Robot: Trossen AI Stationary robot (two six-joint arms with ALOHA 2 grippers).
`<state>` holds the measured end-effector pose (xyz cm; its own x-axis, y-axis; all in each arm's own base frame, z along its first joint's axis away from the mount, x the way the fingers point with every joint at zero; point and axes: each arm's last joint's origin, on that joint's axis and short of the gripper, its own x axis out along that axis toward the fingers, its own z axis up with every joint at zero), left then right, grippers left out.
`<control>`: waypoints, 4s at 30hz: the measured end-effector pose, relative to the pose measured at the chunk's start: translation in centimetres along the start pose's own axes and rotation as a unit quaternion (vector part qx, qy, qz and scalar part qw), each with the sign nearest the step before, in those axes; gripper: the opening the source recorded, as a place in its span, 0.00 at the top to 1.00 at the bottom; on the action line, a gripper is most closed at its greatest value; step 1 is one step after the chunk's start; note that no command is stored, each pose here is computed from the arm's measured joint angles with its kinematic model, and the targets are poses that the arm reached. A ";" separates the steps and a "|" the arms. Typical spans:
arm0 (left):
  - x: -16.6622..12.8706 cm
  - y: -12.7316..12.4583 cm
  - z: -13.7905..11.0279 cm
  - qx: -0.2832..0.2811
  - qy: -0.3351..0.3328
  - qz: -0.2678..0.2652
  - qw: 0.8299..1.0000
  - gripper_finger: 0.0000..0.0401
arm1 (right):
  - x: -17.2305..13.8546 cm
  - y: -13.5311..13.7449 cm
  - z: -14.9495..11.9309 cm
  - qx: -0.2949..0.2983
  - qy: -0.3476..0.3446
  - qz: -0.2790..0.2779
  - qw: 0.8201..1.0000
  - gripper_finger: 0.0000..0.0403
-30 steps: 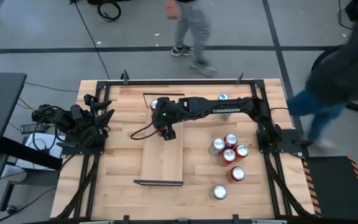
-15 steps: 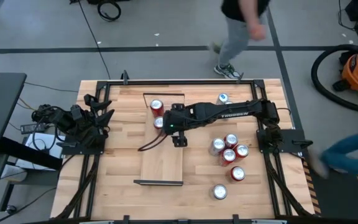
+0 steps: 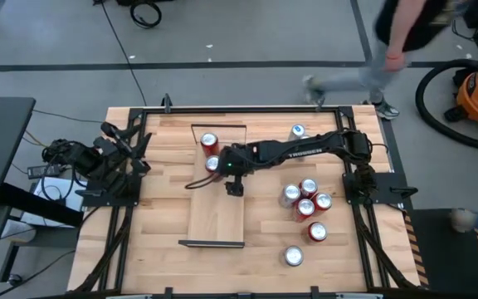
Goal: Place canned beverage on shelf
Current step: Put the top red white soda can on the shelf, then put the top silver soda can on the shelf
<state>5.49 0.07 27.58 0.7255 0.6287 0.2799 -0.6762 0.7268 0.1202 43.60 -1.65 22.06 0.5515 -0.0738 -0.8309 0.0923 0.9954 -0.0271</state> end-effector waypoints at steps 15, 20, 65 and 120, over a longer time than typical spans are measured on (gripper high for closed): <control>0.0 0.3 0.5 -0.029 -0.027 -0.007 0.999 0.52 | 2.0 0.4 -1.7 0.035 -0.034 -0.081 0.996 0.08; 0.0 0.3 0.5 -0.035 -0.027 -0.008 0.999 0.52 | 2.1 -0.2 -1.5 0.056 -0.051 -0.091 0.993 0.08; 0.0 0.2 0.5 -0.034 -0.027 -0.008 0.999 0.52 | -6.9 -1.8 -2.1 0.048 0.001 -0.096 0.994 0.08; 0.0 0.2 0.5 -0.062 -0.027 -0.009 0.998 0.52 | -5.9 4.2 -13.8 0.147 0.290 -0.018 0.945 0.17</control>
<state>5.27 0.11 28.05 0.7275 0.6014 0.3302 -0.6392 0.7690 0.0078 29.25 3.80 19.20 0.0041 0.0242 -0.9997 0.3762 0.9262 0.0239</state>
